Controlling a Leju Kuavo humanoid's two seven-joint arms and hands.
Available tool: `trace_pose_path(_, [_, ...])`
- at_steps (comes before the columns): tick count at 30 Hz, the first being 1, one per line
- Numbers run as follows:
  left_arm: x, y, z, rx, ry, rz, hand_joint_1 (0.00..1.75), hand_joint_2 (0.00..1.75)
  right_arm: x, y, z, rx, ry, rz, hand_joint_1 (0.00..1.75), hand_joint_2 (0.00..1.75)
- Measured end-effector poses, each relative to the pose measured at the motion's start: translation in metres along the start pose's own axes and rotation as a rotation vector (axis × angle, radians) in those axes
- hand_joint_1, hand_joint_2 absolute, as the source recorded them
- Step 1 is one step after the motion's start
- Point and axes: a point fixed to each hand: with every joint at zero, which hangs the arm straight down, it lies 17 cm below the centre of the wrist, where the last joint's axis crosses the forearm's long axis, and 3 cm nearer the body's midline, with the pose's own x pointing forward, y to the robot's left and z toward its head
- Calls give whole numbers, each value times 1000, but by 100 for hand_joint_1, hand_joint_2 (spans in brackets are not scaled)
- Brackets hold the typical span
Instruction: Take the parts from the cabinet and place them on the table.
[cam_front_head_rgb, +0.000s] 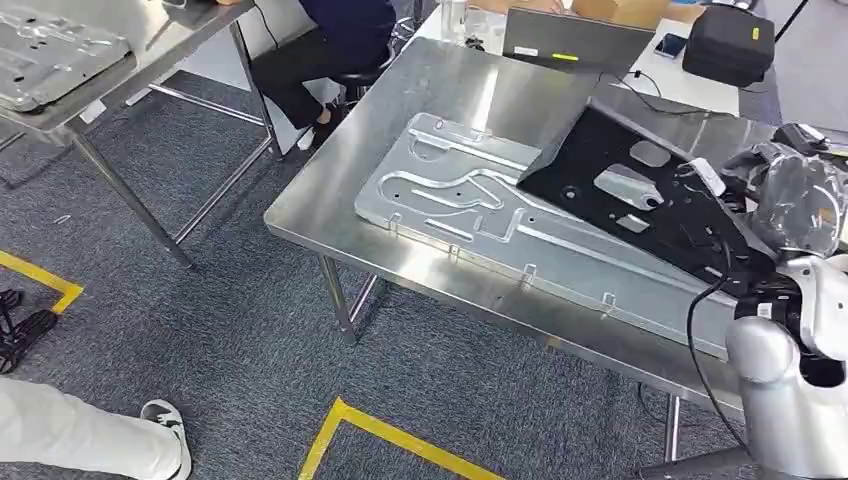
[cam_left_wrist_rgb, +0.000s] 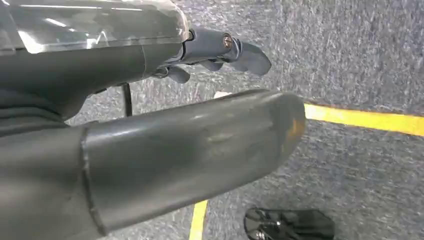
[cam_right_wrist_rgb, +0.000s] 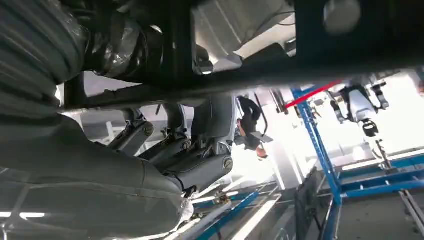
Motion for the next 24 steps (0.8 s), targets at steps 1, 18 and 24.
trace_pose_path(1, [0,-1,0,-1,0,1,0,0,-1,1,0,2,2,3,175,175])
trace_pose_path(18, [4,4,-4,2,-4,6,0,0,-25,13,1,56,54,33,175,175])
trace_pose_path(24, [3,6,-4,6,-1,15,0,0,-44,24,7,86,93,44,175,175])
